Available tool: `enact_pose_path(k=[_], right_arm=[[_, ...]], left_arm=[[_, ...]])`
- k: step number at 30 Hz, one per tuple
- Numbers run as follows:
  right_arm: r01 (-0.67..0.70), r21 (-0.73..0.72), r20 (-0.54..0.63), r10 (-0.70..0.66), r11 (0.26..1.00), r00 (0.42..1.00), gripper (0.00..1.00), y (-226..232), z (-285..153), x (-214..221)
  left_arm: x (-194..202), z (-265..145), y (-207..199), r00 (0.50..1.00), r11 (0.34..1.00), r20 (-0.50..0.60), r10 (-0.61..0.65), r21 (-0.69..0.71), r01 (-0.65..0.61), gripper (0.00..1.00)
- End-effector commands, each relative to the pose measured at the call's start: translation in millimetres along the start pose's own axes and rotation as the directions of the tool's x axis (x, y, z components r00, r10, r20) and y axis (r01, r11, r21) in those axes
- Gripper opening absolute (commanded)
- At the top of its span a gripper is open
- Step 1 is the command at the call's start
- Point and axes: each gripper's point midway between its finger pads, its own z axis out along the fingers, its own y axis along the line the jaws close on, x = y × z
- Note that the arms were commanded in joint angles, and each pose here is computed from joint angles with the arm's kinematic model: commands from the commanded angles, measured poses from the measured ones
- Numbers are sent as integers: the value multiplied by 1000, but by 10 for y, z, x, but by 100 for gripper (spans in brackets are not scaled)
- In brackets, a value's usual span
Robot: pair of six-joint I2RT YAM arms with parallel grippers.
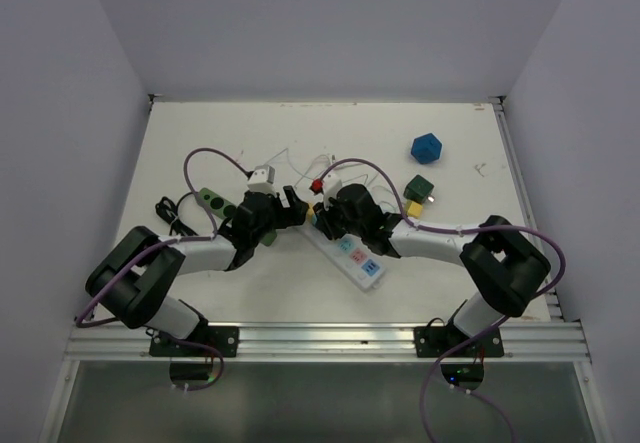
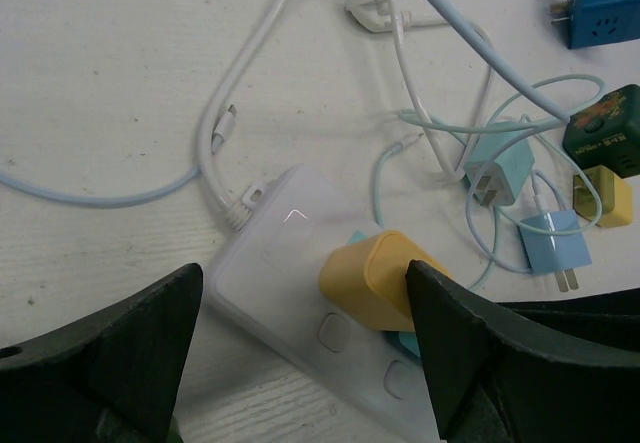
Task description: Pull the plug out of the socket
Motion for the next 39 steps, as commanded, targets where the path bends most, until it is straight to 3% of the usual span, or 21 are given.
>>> enact_pose_path(k=[1, 13, 20, 27, 35, 39], right_arm=[[59, -65, 290, -38, 996, 956, 0, 196, -227, -951], [155, -48, 331, -130, 987, 935, 0, 262, -329, -1092], [42, -25, 298, -33, 999, 954, 0, 182, -259, -1113], [-85, -101, 260, 109, 991, 960, 0, 140, -165, -1136], [-137, -53, 236, 145, 989, 961, 0, -93, -172, -1058], [-62, -64, 227, 75, 996, 971, 0, -37, -161, -1024]], left_arm=[[571, -110, 511, 983, 984, -173, 62, -156, -90, 85], [592, -151, 558, 980, 979, -183, 78, -174, -111, 85], [621, -177, 588, 979, 977, -189, 82, -180, -117, 85], [628, -213, 604, 979, 976, -188, 85, -182, -120, 85], [620, -242, 615, 979, 975, -183, 86, -187, -121, 86], [612, -239, 607, 979, 976, -181, 88, -182, -121, 86]])
